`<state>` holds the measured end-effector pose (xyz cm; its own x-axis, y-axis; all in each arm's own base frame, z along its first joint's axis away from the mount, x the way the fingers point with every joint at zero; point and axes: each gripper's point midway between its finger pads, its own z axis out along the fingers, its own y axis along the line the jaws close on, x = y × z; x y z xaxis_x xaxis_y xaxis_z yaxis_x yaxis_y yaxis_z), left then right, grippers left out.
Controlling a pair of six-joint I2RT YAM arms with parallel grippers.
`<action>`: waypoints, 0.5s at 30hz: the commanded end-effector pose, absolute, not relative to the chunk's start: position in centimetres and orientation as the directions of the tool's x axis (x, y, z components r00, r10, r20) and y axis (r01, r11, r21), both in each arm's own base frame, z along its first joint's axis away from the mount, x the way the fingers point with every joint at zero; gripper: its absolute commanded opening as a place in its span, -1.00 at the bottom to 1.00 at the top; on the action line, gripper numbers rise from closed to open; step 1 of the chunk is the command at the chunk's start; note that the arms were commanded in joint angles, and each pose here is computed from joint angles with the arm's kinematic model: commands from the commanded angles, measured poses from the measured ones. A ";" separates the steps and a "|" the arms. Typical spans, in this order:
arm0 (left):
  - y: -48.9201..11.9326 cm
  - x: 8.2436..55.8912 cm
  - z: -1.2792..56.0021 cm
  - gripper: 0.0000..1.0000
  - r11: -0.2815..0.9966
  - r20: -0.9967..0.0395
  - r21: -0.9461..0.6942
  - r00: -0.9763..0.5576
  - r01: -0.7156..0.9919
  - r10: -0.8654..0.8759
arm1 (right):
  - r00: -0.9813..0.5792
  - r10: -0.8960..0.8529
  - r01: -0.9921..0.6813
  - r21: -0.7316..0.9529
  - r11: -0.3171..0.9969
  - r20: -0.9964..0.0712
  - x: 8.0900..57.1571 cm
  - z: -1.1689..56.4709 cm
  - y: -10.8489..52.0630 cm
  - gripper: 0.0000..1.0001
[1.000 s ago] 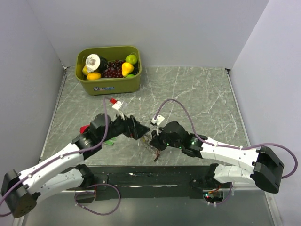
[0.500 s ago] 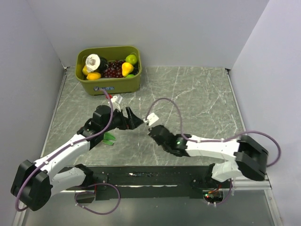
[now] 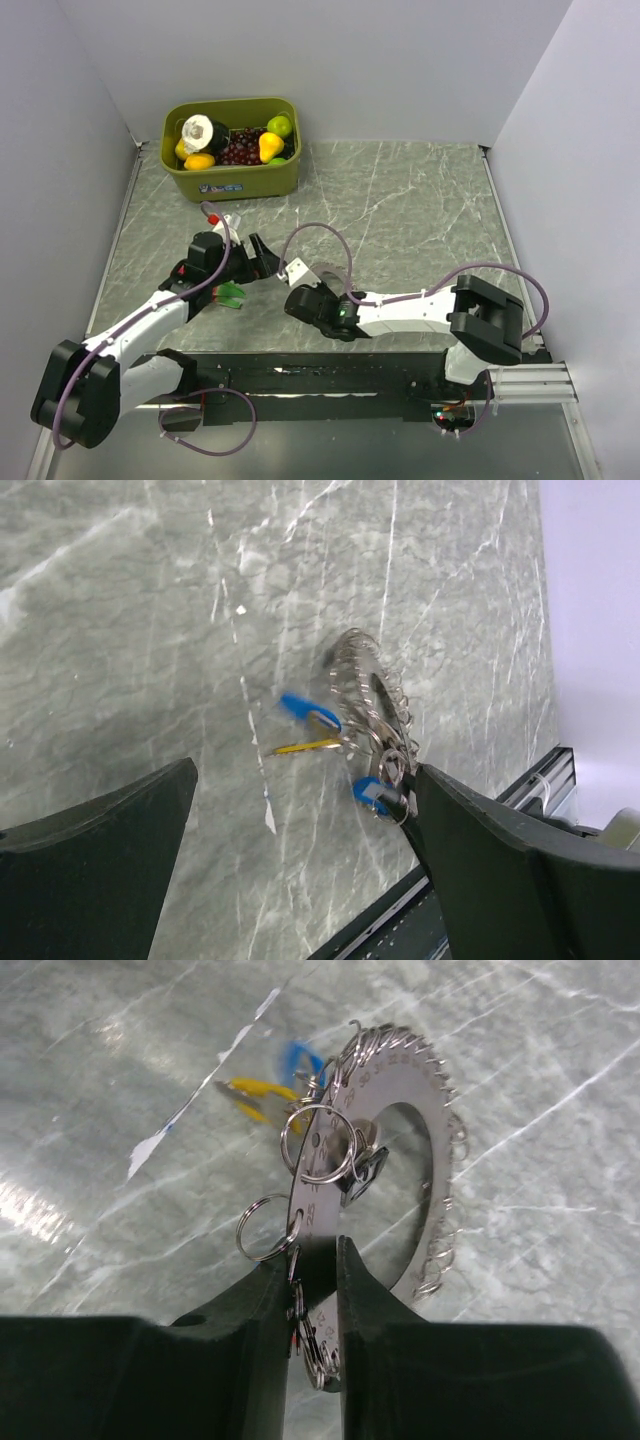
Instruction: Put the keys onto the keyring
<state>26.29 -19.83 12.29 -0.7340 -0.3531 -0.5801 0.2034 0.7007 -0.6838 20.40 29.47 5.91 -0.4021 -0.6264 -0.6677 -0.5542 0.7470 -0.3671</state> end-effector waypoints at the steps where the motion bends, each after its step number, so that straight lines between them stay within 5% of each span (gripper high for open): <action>1: -19.7 26.6 12.7 0.93 0.677 -0.578 -0.705 -0.725 0.212 -0.374 | -0.569 -0.594 -0.706 -0.033 0.708 -0.569 13.7 1.9 31.0 -0.27; 10: -19.1 26.9 12.5 0.94 0.675 -0.579 -0.706 -0.724 0.215 -0.375 | -0.566 -0.622 -0.752 0.029 0.659 -0.541 12.0 2.4 31.2 0.44; 15: -19.8 26.5 12.3 0.92 0.651 -0.577 -0.716 -0.738 0.252 -0.349 | -0.553 -0.538 -0.744 0.086 0.663 -0.636 12.7 6.8 30.6 0.73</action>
